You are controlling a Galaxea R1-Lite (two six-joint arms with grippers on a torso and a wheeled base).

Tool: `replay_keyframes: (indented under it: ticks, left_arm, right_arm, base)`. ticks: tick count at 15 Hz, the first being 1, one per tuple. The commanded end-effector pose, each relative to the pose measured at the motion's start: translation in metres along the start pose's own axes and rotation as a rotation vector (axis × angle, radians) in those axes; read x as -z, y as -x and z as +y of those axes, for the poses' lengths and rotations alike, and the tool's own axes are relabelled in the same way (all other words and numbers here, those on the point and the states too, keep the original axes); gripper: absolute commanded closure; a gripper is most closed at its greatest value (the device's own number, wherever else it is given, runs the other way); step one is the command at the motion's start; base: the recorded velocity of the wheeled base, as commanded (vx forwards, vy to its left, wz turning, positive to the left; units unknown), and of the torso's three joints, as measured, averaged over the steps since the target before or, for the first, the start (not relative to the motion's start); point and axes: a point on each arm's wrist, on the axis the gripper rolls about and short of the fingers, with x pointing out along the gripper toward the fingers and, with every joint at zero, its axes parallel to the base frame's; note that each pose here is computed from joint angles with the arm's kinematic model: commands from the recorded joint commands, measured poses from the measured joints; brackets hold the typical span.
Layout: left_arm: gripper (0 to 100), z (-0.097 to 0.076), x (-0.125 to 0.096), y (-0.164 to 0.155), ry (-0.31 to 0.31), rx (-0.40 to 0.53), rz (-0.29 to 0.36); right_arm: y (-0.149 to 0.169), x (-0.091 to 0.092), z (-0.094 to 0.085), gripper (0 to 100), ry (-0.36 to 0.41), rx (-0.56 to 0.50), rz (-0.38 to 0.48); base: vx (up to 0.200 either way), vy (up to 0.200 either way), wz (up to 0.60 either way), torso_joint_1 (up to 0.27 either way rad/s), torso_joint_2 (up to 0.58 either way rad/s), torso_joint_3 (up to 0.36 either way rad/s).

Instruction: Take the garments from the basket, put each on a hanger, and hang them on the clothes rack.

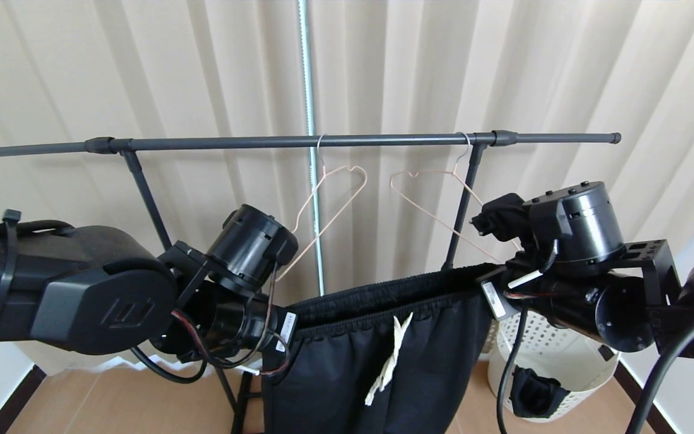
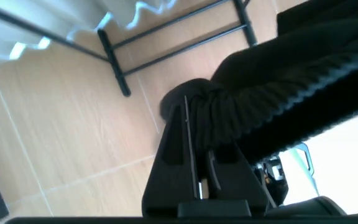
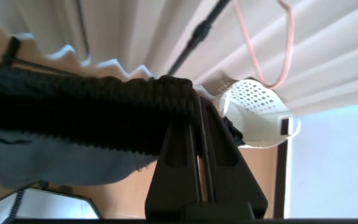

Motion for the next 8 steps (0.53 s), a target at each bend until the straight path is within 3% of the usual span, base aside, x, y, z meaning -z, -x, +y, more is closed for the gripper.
replay_keyframes:
  ticks: [1,4,8]
  left_arm:
    - [100,0.014,0.004,0.005,0.029,-0.018,-0.001]
    - [100,0.03,0.005,0.021,0.079,0.0,-0.046]
    - [100,0.031,0.005,0.029,0.084,0.046,-0.063]
  right_arm:
    - [-0.008,0.001,-0.019,100,-0.011,0.056,0.019]
    - [-0.003,-0.002,-0.034,100,-0.028,0.082,0.001]
    - [0.004,0.004,-0.038,100,-0.015,0.085,0.006]
  base:
    - [0.0,0.0,0.0,0.0,0.0,0.0]
    - [0.0,0.0,0.0,0.0,0.0,0.0]
    - [0.0,0.0,0.0,0.0,0.0,0.0]
